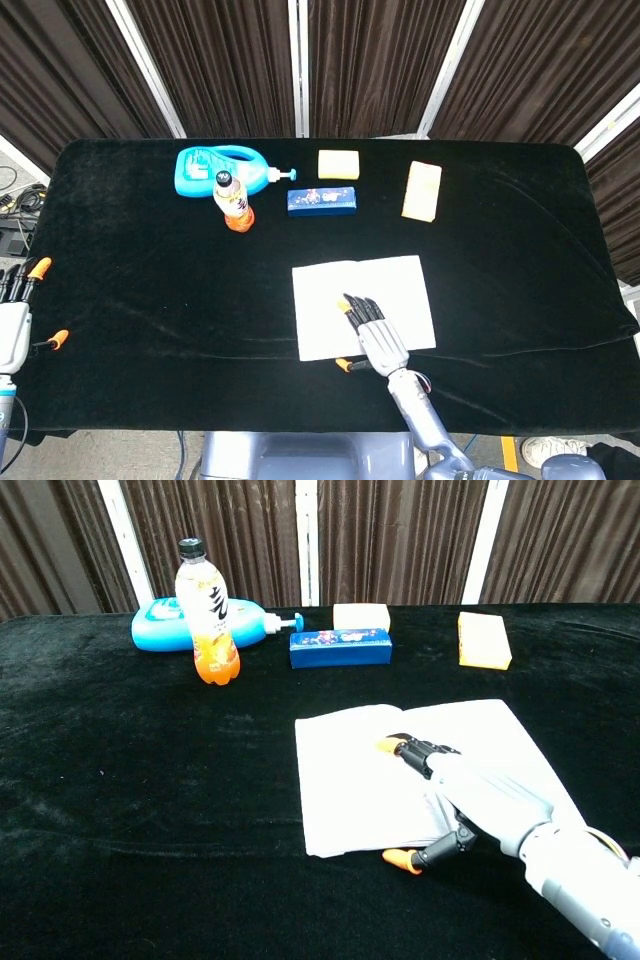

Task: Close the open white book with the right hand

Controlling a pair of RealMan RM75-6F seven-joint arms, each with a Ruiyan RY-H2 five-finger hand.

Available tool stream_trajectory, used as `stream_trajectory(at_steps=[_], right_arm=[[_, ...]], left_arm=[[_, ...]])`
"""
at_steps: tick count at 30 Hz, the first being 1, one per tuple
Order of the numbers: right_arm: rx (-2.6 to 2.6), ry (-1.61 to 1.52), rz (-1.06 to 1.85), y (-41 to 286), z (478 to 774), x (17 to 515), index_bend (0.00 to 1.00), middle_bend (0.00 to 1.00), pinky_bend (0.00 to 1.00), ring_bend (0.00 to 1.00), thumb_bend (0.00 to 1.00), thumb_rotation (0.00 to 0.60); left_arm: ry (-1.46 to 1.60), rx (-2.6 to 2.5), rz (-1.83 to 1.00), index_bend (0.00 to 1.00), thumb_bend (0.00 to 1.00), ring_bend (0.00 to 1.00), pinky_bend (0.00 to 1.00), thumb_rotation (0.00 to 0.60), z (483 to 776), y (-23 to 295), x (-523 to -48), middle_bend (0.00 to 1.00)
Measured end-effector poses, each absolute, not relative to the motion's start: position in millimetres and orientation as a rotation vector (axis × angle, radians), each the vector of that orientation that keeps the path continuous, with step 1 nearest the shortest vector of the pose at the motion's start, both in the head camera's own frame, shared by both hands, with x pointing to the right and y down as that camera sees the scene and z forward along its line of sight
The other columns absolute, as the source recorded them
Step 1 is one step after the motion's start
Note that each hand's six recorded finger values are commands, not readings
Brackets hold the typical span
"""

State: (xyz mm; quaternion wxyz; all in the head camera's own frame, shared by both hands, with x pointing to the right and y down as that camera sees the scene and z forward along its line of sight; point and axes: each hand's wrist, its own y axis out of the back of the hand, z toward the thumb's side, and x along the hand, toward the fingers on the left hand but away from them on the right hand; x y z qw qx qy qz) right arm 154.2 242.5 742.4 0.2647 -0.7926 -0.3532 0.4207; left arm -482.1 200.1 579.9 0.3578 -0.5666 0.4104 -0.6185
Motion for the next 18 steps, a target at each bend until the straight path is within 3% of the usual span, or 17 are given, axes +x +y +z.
stream_trajectory(at_steps=[8,18], right_arm=[[-2.087,-1.039,1.096,237.8,743.0,150.4,0.0,0.0,0.0,0.0,0.31,0.6],[-1.978,-1.299,1.0,221.5,728.3,156.3,0.0,0.0,0.0,0.0,0.37,0.6]], left_arm=[[1.067,-1.471,-1.594,0.0,0.12,0.0,0.0,0.6,579.3,200.1,-482.5,0.0],[1.07,-1.476,-1.588,0.0,0.12,0.0,0.0,0.6,578.4,200.5,-482.2,0.0]])
